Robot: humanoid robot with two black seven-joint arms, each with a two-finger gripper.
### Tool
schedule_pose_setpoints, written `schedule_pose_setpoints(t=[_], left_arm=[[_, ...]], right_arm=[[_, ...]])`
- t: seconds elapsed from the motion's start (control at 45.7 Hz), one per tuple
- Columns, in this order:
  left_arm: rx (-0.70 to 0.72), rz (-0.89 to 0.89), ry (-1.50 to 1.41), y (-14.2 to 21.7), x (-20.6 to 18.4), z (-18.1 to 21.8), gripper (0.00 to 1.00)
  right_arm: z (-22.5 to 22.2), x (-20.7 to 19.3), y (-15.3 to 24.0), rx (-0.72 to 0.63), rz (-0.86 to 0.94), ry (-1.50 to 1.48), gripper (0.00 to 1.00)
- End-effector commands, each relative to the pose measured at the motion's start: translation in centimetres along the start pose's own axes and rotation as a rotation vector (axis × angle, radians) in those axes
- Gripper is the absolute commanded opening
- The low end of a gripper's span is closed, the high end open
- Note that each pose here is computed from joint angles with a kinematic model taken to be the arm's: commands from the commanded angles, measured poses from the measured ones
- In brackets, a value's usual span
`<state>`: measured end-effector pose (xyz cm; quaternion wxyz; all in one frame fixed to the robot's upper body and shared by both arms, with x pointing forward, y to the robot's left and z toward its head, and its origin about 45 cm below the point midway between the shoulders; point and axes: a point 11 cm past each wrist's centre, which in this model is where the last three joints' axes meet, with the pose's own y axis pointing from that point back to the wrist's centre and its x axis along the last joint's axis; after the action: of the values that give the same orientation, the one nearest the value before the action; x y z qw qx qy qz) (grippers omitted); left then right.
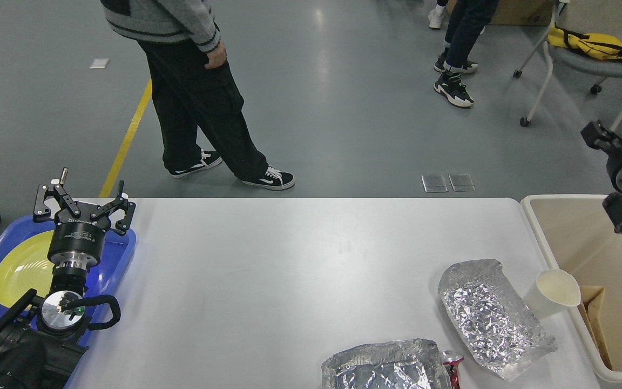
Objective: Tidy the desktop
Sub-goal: 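Lower the right gripper to the foil package's edge and grasp it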
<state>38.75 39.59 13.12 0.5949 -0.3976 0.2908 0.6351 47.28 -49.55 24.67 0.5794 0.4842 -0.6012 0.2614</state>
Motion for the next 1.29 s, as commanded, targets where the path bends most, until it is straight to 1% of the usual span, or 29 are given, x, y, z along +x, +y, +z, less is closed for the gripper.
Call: schedule_pose_setpoints(t=[0.0,0.044,0.131,0.35,0.46,0.525,0.569,0.766,0.985,1.116,1.27], left_arm=[[0.0,0.0,0.0,0.0,0.0,0.0,0.97],[0.0,0.0,0.0,0.0,0.0,0.0,0.97],[0.0,0.0,0.0,0.0,0.0,0.0,0.97],[0.0,0.0,0.0,0.0,0.0,0.0,0.97],[0.0,0.0,0.0,0.0,0.0,0.0,0.97],[0.0,0.0,0.0,0.0,0.0,0.0,0.97],[0.0,0.0,0.0,0.0,0.0,0.0,0.97],[0.0,0.0,0.0,0.0,0.0,0.0,0.97],[0.0,0.0,0.0,0.0,0.0,0.0,0.97],[0.0,-0.002,0.0,0.0,0.0,0.0,0.97],[0.0,0.0,0.0,0.0,0.0,0.0,0.97]], right_arm=[[-5.1,3.1,0.4,0.097,-0.144,-0.026,1.0],[-5.2,3.7,1.4,0.109,-0.215,-0.05,1.0],[-7.6,3.6,4.6,0.179,-0.365,-0.081,1.0],[-12.3,-1.6,15.8,0.326,-0.75,-0.072,1.0],[-13.3,-4.3,20.7,0.382,-0.915,-0.055,1.0],[-13.3,-5.4,22.7,0.403,-1.004,-0.011,1.0],[-12.7,-5.8,22.9,0.387,-1.037,0.01,1.0],[-7.7,-7.7,22.1,0.274,-1.067,0.106,1.0],[-0.3,-9.0,22.8,0.139,-1.12,0.203,1.0],[2.9,-11.3,24.2,0.066,-1.175,0.163,1.0],[5.1,-14.5,25.3,0.016,-1.164,0.141,1.0]])
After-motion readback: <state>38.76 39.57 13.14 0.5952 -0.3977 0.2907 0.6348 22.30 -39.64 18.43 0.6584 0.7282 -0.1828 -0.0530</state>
